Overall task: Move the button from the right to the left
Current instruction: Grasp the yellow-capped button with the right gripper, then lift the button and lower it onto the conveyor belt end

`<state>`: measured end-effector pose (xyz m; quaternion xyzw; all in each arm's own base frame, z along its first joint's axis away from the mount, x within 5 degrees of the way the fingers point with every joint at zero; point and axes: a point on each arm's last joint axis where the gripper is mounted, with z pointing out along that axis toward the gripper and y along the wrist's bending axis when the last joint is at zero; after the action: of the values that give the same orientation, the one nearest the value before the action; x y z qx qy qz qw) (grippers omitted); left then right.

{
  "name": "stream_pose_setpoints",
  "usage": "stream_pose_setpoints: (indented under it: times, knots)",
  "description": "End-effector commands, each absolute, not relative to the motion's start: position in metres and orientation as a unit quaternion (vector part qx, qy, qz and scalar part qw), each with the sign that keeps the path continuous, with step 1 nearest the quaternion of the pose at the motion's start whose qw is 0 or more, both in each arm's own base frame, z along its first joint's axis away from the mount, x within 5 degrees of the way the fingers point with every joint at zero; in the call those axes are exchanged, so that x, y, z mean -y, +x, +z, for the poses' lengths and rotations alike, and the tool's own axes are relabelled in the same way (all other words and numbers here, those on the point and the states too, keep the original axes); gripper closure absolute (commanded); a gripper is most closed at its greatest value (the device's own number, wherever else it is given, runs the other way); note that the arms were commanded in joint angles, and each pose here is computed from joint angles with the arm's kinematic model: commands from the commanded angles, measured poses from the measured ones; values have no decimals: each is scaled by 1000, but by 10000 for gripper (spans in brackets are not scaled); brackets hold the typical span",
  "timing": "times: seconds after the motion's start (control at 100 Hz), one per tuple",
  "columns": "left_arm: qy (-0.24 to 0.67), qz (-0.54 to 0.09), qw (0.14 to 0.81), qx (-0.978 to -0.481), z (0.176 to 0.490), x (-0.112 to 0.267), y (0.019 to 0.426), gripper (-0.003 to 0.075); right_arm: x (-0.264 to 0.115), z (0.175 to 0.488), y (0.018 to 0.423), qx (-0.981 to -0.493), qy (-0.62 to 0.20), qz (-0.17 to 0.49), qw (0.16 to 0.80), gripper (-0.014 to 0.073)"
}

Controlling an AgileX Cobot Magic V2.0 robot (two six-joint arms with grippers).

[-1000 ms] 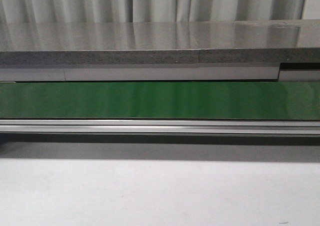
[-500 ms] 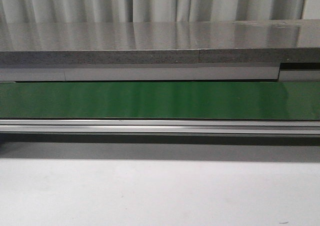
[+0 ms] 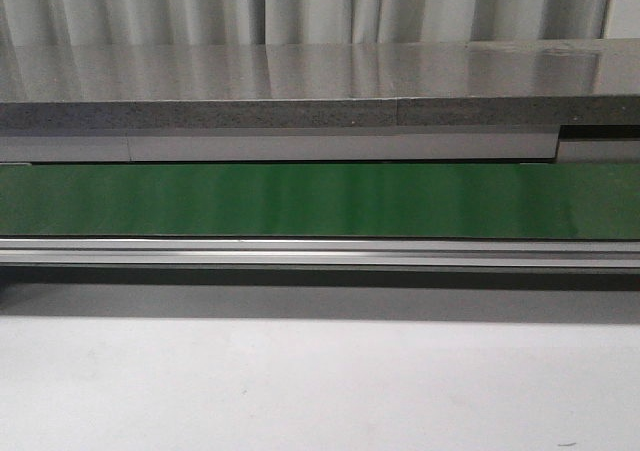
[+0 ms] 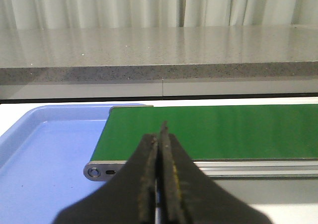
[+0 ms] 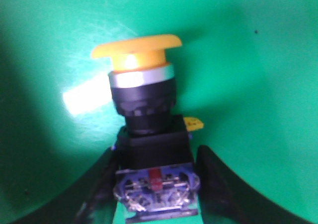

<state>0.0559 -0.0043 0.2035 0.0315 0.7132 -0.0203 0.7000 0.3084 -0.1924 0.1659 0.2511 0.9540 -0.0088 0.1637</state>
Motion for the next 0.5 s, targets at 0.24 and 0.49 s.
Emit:
stream_pose_setpoints:
  times: [0.24,0.49]
  knots:
    - [27,-26,722,-691,197,4,55,741,157,260,300,-944,207,-18,257,464]
    - [27,-26,722,-691,197,4,55,741,119,283,298,-948,179,7,264,464]
